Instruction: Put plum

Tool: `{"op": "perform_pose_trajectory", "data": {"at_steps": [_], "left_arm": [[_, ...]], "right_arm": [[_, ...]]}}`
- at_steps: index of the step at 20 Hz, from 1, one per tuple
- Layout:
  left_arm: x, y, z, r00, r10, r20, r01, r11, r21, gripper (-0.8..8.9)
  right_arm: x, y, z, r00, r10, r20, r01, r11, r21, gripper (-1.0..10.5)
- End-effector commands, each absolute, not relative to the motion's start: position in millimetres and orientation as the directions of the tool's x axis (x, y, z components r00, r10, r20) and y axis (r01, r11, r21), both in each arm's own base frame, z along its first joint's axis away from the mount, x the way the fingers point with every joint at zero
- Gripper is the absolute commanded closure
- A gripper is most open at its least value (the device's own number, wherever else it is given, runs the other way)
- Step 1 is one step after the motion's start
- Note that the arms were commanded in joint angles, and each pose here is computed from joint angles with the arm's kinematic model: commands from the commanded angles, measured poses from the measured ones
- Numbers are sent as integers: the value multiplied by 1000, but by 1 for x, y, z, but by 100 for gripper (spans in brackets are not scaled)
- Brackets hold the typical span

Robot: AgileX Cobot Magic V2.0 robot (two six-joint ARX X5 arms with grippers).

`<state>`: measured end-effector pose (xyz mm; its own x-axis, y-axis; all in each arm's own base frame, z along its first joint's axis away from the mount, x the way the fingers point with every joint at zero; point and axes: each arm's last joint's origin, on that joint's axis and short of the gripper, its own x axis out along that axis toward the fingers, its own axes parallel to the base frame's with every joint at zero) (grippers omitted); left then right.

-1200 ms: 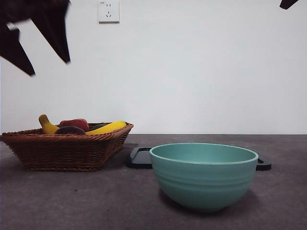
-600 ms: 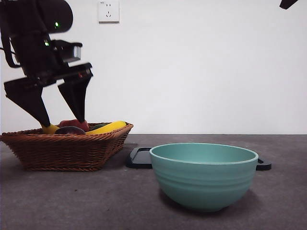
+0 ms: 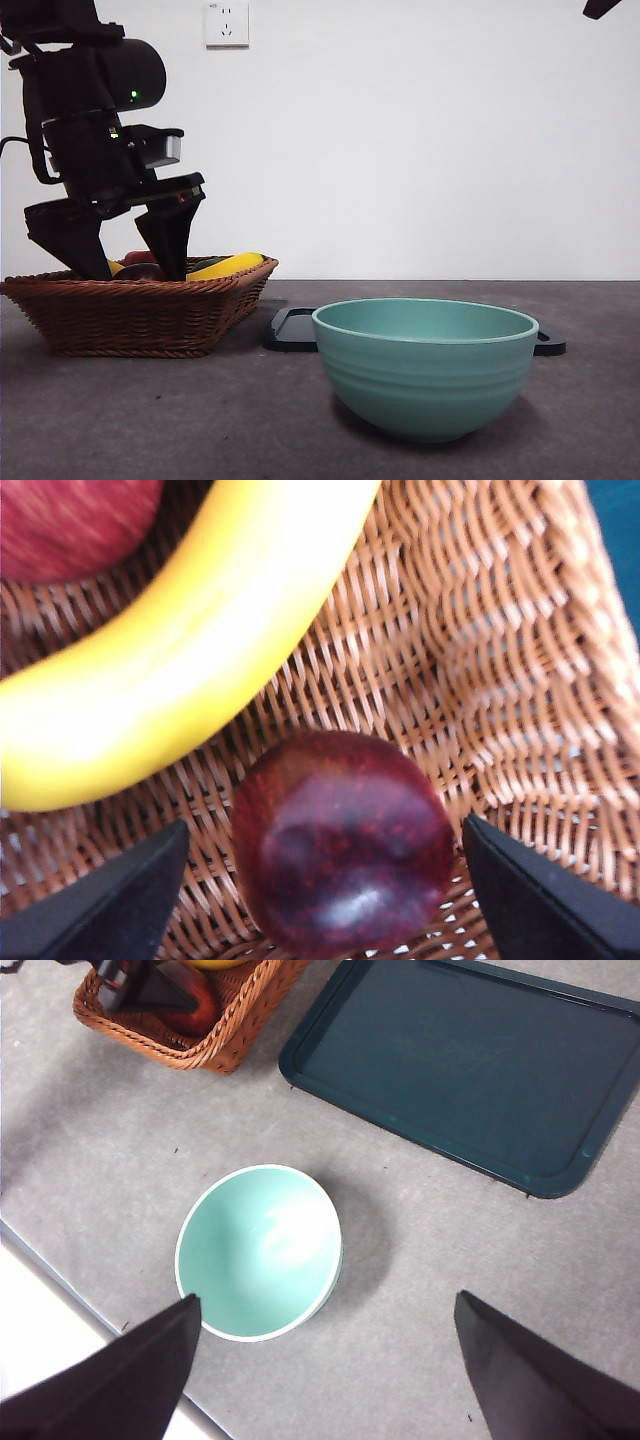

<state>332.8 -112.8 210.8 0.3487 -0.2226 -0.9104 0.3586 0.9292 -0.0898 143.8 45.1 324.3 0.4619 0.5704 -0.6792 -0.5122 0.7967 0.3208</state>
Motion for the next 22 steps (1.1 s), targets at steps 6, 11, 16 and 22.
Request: {"op": "perform_pose_trajectory", "data": {"at_steps": [6, 11, 16, 22], "left_arm": [[339, -122, 204, 334, -223, -916, 371, 924, -89, 454], [339, -122, 204, 333, -223, -916, 372, 924, -90, 543], [329, -121, 233, 399, -251, -882, 386, 919, -87, 543], [285, -135, 302, 482, -382, -789, 497, 860, -113, 543]], "right_arm": [[145, 46, 330, 469, 576, -669, -516, 794, 321, 540], [145, 46, 330, 469, 576, -669, -516, 794, 321, 540], [145, 46, 330, 469, 576, -669, -516, 794, 322, 540], [145, 46, 330, 473, 571, -671, -513, 798, 317, 540]]}}
